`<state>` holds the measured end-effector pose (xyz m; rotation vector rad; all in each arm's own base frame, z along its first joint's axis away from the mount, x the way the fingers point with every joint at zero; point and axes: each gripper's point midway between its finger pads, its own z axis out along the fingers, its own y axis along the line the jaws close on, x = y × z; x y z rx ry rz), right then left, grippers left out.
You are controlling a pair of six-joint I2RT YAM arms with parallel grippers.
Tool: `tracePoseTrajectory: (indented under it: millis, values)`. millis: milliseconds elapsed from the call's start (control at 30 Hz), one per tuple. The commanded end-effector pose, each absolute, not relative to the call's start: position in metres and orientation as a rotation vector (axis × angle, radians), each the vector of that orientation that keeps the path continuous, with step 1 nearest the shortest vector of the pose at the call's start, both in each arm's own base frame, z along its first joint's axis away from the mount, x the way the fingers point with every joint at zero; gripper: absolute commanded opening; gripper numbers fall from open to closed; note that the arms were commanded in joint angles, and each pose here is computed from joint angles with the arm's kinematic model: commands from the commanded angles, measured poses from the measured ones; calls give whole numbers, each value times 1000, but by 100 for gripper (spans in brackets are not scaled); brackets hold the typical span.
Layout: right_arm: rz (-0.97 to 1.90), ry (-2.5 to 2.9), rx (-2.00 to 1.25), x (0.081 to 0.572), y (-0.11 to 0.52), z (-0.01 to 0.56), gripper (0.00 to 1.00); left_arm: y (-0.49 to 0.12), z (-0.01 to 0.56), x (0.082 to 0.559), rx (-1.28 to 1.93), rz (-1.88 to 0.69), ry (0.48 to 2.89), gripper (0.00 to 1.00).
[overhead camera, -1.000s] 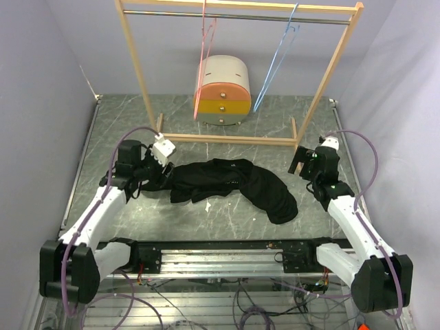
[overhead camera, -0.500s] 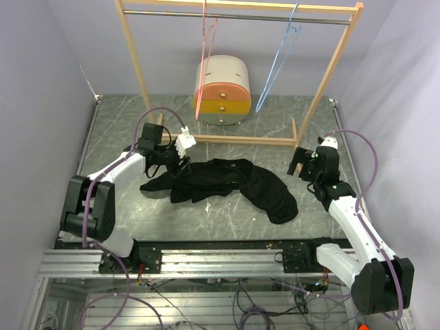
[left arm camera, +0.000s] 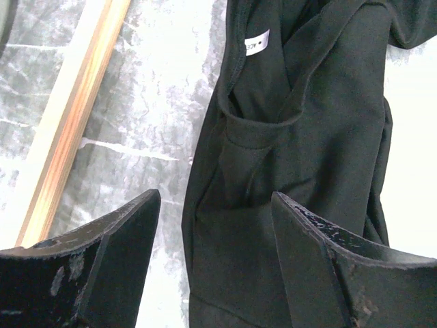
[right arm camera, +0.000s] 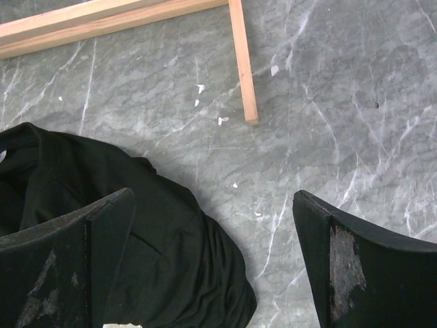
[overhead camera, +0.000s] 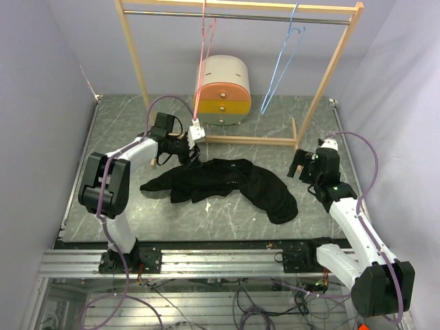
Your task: Place the t-shirt on the hanger
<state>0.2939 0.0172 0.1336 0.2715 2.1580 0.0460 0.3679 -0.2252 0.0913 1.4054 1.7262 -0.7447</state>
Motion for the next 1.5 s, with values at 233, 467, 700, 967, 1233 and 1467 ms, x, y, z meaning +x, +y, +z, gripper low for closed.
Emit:
tracePoseTrajectory:
  millis: [233, 467, 700, 967, 1233, 1467]
  values:
    - [29, 2174, 284, 292, 14, 132, 100, -259, 87, 366, 1463, -898, 1626, 78]
    - [31, 2184, 291, 291, 15, 127, 100, -263, 83, 365, 1486, -931, 1615, 78]
    - [27, 2184, 294, 291, 14, 128, 100, -273, 76, 348, 1573, -1071, 1607, 69]
    - [26, 2184, 296, 290, 14, 127, 100, -275, 70, 336, 1655, -1142, 1612, 63]
    - [28, 2165, 266, 294, 15, 144, 100, -263, 79, 317, 1727, -1208, 1644, 7]
    - [34, 2083, 202, 305, 16, 207, 99, -249, 110, 303, 1697, -1095, 1677, 7]
